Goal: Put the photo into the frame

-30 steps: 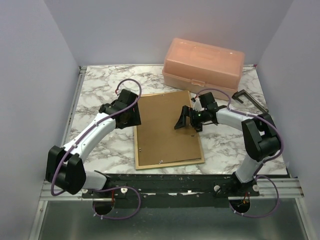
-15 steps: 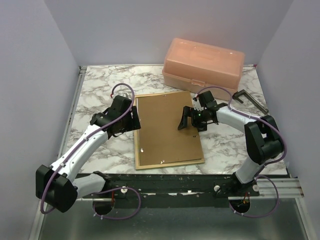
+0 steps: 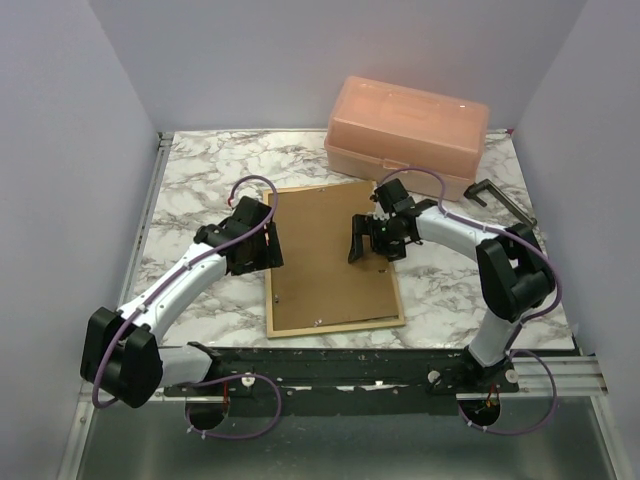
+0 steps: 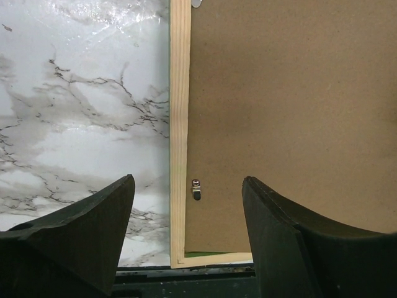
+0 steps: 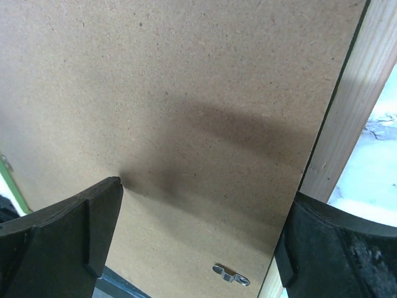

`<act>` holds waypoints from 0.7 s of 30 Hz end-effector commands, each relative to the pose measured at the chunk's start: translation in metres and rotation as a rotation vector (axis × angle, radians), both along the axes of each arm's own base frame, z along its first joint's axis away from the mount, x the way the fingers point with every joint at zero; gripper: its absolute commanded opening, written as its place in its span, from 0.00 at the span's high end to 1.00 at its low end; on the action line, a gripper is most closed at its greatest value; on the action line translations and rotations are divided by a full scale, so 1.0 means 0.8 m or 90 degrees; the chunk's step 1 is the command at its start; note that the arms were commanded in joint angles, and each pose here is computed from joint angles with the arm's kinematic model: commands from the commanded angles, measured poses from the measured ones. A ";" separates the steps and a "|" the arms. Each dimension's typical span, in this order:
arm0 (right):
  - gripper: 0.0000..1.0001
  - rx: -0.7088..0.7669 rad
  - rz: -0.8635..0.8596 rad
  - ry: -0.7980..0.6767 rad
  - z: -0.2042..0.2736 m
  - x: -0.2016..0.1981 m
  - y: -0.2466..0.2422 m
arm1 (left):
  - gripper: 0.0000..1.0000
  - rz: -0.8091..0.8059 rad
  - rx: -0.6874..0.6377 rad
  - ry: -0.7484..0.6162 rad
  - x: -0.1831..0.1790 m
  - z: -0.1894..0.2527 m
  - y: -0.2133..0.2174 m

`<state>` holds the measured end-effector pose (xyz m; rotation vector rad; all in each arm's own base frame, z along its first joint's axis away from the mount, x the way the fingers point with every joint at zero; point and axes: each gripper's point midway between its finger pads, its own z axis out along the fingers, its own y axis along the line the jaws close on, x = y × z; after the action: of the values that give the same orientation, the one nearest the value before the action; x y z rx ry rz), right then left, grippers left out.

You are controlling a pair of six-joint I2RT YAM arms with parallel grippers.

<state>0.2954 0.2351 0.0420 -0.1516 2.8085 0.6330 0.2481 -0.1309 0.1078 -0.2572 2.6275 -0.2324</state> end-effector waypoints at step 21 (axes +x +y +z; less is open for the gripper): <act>0.00 -0.177 -0.025 -0.057 0.013 0.007 -0.038 | 0.28 0.013 0.019 0.033 -0.015 -0.026 0.009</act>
<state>0.2956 0.2254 0.0440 -0.1605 2.8246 0.3921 0.2377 -0.1257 0.0898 -0.2691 2.6724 -0.1995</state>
